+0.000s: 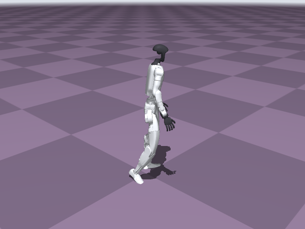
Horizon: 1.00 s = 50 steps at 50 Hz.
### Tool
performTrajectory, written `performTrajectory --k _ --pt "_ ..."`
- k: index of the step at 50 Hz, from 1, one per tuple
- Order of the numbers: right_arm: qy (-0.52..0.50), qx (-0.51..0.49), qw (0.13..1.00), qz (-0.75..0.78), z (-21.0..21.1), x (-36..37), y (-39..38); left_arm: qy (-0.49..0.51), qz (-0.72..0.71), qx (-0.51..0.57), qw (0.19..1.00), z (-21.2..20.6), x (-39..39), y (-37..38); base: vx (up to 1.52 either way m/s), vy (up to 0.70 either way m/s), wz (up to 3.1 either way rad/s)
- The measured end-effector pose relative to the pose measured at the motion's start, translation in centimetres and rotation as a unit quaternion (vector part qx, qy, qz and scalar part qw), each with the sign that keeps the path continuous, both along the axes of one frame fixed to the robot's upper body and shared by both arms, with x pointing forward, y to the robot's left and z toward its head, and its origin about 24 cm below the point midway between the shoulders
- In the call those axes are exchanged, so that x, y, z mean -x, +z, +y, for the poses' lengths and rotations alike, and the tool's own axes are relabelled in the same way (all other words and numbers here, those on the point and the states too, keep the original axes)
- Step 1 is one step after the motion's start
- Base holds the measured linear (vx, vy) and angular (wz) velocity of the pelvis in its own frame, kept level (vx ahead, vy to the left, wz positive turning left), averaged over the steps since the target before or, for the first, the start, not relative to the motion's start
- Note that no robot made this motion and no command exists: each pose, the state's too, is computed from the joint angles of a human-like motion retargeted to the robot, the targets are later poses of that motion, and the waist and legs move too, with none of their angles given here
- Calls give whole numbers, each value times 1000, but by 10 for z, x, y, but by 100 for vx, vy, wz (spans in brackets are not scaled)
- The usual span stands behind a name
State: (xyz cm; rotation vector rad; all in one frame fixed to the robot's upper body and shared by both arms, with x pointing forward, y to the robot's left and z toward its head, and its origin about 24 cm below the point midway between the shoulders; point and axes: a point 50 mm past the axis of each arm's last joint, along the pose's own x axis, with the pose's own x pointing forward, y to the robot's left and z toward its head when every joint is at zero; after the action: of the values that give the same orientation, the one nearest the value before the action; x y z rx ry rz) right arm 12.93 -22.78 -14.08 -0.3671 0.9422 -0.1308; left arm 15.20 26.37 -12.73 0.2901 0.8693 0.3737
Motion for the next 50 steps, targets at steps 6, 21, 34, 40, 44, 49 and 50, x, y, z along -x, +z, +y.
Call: performTrajectory --k 6,21,34,40,44,49,50 --pt "24 1 999 -28 4 -8 5 -40 -26 -8 999 -1 -2 5 14 6 190" --pt "72 10 995 -66 5 -34 17 -68 -72 -3 995 -11 -16 13 12 -5 129" --pt "63 4 996 -64 7 -35 16 50 -53 38 997 -11 13 -2 9 -12 57" --pt "85 10 995 -52 7 -34 14 55 -16 36 998 -9 31 -10 3 -11 49" --pt "80 15 996 -41 3 -31 12 61 9 39 997 -9 44 -15 4 -7 53" --pt "53 20 998 -25 -4 -23 9 70 28 55 996 -15 55 -20 6 -3 41" --pt "45 20 999 -23 -5 -23 9 71 28 61 995 -16 53 -21 6 0 23"
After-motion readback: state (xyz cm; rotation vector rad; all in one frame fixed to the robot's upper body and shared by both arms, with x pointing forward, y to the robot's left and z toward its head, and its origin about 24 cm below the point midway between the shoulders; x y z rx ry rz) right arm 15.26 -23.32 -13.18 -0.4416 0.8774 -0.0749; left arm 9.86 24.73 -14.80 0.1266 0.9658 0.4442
